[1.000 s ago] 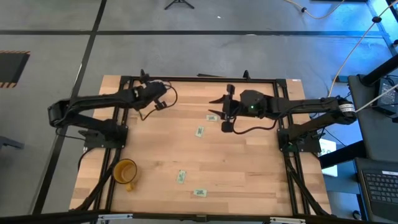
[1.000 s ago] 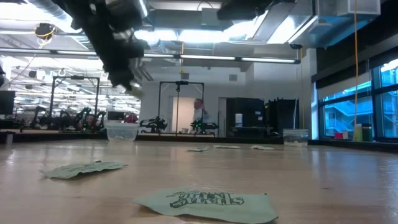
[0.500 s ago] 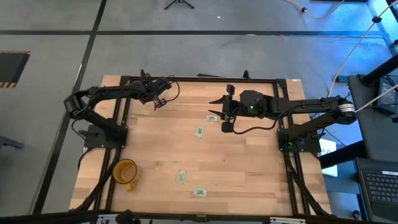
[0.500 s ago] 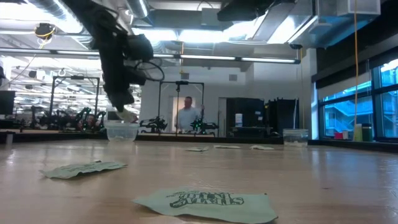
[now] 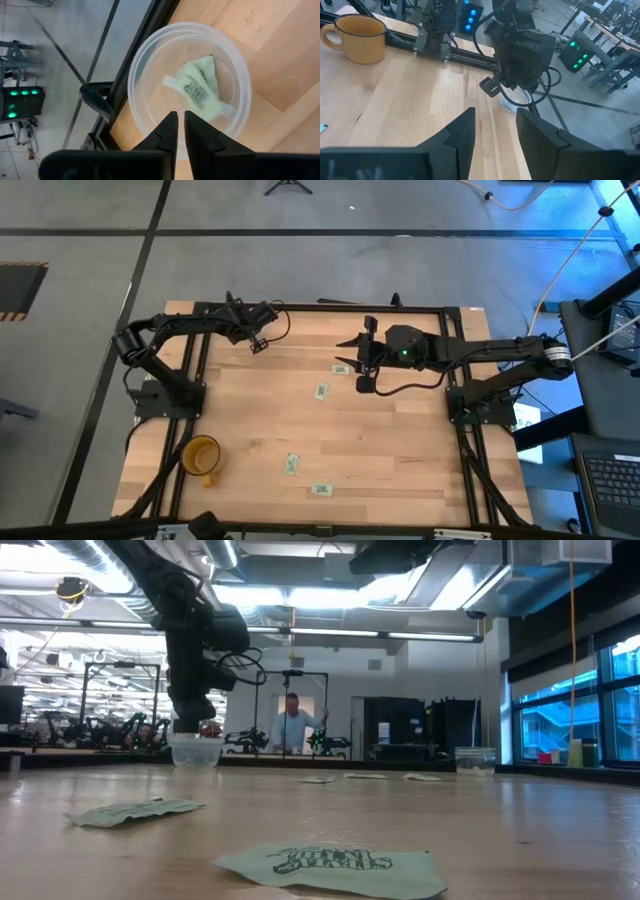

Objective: Pick and place Stevia / Truvia into bins
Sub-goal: Put the green stevia packet into the transparent container

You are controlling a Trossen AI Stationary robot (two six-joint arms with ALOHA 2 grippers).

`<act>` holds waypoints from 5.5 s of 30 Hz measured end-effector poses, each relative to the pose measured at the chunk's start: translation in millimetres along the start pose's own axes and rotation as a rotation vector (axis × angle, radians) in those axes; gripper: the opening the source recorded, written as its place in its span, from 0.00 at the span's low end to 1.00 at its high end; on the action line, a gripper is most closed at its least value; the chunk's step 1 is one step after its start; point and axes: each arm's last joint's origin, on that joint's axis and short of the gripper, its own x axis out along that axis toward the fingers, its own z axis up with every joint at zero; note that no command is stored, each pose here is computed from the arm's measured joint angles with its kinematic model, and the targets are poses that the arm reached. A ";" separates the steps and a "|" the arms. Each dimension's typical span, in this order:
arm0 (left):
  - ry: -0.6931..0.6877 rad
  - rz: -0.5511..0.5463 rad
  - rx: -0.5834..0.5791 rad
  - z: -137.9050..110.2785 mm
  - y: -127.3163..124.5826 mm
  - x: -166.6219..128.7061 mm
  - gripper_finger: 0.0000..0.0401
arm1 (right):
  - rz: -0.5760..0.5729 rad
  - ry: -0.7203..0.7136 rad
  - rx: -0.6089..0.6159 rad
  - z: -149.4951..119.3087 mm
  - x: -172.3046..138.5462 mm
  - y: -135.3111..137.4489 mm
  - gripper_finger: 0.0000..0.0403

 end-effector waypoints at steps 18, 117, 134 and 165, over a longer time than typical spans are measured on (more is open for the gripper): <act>-0.445 -0.504 0.010 19.0 3.3 -80.1 0.09 | 0.027 0.079 -0.025 -8.0 0.0 1.8 0.36; -0.668 -0.589 0.577 22.8 -210.3 -56.6 0.00 | 0.198 0.742 1.252 -172.9 141.7 19.4 0.36; -0.667 -0.584 0.576 22.5 -210.4 -56.4 0.00 | 0.219 0.707 1.280 -178.6 145.8 8.1 0.23; -0.692 -0.540 0.552 24.5 -211.1 -57.4 0.00 | 0.239 0.693 1.202 -178.8 145.8 8.5 0.09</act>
